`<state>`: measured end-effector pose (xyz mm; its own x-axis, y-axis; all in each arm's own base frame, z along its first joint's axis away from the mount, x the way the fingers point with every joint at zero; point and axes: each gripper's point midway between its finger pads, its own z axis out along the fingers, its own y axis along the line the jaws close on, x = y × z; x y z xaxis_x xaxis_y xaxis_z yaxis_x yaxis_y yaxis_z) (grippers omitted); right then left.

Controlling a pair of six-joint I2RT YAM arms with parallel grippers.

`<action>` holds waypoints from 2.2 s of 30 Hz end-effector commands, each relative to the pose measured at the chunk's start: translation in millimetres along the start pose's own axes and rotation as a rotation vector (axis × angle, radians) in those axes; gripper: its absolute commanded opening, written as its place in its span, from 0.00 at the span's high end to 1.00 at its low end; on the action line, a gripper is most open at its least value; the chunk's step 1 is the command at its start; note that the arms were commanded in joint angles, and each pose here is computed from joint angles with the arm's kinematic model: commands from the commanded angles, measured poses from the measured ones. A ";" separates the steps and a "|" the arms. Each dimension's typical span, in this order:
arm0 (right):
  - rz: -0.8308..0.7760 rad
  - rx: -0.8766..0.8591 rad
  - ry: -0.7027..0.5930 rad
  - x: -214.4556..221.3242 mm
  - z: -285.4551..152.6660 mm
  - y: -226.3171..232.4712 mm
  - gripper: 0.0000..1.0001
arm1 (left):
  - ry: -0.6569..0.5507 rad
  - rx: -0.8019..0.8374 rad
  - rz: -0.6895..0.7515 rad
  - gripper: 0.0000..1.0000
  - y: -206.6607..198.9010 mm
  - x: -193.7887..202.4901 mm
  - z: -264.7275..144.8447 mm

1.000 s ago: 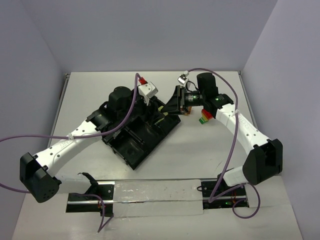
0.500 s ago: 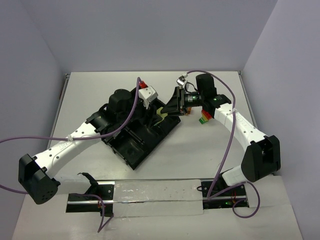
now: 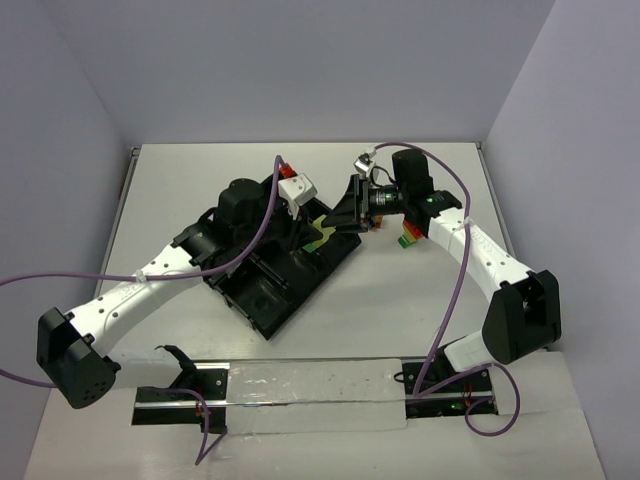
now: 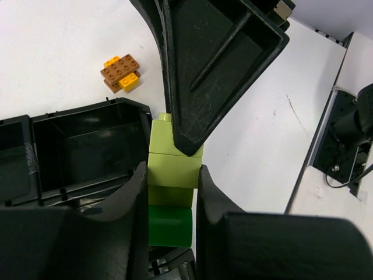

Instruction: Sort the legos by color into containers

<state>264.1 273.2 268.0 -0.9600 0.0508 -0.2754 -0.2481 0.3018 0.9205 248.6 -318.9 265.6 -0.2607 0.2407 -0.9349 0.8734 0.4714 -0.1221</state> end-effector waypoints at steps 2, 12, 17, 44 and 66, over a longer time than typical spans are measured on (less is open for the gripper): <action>-0.067 -0.038 -0.011 -0.7 -6.3 13.4 1.00 | -0.041 0.018 0.017 1.00 -4.5 -13.9 -0.6; -0.079 -0.029 -0.031 -7.0 -10.9 13.7 1.00 | -0.021 0.006 0.020 1.00 -4.8 -0.9 -9.3; -0.083 -0.023 -0.056 -17.2 -17.3 12.2 1.00 | -0.016 -0.006 0.018 1.00 -4.0 3.9 -12.9; -0.241 0.937 -0.295 -105.2 12.1 -109.5 0.99 | -0.264 -0.628 -0.349 1.00 120.9 -48.7 -104.8; -0.263 0.880 -0.167 -99.7 54.3 -121.6 0.21 | -0.203 -0.499 -0.357 1.00 123.1 -29.0 -72.8</action>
<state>394.3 273.5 146.9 -0.8605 0.0091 -0.5094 -0.1600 0.9444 0.2871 327.2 -199.2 271.3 -0.4387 -0.1129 -0.8915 0.3937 0.8677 -0.3036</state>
